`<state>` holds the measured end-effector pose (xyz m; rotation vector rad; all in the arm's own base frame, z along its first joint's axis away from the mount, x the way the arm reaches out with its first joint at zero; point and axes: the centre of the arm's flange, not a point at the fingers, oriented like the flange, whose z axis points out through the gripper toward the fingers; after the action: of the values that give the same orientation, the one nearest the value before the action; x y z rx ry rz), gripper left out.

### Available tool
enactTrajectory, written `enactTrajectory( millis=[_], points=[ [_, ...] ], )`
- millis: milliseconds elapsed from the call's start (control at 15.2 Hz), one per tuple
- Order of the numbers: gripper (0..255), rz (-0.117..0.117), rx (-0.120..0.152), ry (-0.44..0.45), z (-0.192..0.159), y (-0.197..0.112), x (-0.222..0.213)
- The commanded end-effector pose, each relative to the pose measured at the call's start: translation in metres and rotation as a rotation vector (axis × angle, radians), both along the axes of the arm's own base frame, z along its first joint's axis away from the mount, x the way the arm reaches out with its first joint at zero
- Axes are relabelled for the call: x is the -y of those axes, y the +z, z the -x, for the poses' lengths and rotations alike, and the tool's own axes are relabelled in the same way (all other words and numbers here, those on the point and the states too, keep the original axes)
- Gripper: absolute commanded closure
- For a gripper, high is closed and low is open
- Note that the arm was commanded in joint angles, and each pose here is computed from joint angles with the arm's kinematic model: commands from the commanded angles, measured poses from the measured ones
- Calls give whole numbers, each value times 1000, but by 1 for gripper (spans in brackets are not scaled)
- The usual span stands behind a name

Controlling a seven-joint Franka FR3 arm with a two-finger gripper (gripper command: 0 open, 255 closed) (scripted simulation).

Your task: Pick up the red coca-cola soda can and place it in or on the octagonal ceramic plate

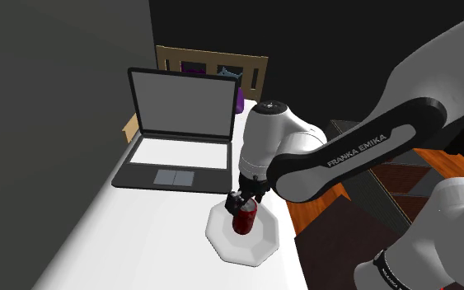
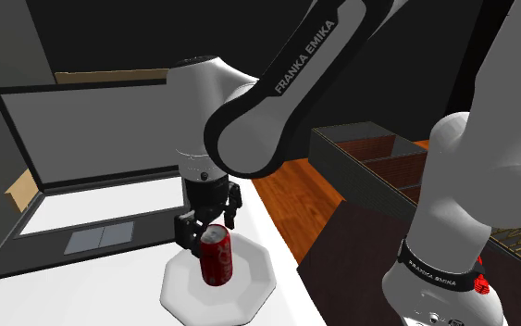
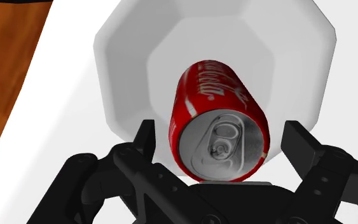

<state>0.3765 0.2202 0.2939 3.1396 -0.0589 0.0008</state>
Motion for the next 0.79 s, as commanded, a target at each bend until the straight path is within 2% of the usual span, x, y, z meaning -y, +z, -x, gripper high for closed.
enactTrajectory(
  millis=[0,198,726],
  points=[
    [0,0,0,0,0,13,0],
    [0,0,0,0,0,50,0],
    [0,0,0,0,0,50,0]
  ],
)
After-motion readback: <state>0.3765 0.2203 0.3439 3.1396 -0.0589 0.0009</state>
